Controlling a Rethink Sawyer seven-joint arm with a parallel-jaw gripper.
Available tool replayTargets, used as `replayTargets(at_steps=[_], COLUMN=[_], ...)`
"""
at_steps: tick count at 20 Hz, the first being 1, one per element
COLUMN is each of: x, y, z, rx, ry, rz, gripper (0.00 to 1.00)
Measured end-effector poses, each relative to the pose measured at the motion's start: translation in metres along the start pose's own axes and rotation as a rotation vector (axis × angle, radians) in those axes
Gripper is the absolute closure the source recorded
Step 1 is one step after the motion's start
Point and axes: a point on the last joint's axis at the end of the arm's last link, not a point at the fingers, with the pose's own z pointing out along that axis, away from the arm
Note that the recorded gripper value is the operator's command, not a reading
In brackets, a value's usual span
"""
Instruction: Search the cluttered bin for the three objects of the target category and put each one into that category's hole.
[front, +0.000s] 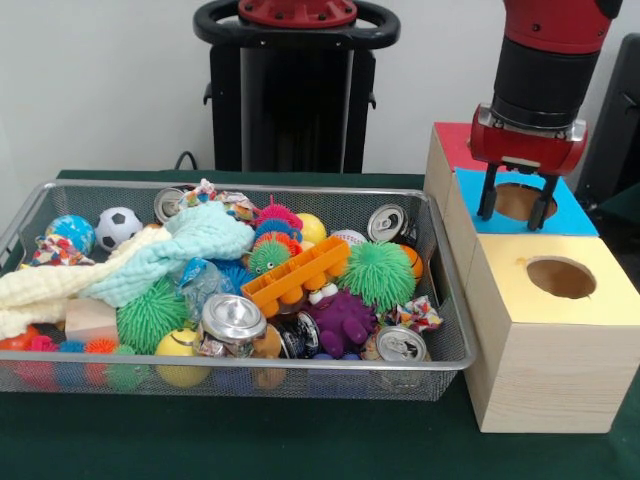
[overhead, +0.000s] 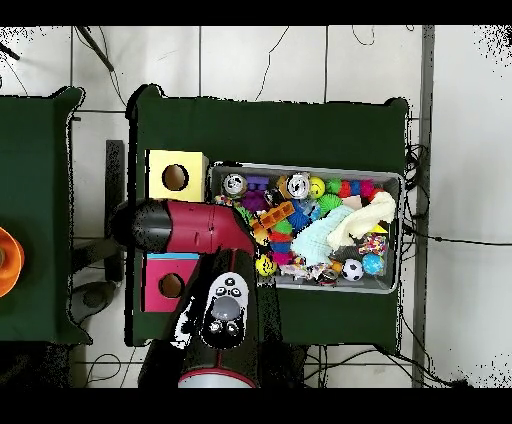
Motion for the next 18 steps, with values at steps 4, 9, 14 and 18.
replayTargets(at_steps=[4,9,14,18], x=[0.000,0.001,0.002,0.000], y=[0.000,-0.001,-0.002,-0.009], z=[-0.001,-0.006,-0.010,-0.016], rx=[0.000,0.012,0.020,0.028], ry=[0.005,0.015,0.012,0.021], rz=[0.000,-0.017,-0.031,-0.032], gripper=[1.00,1.00,1.00,1.00])
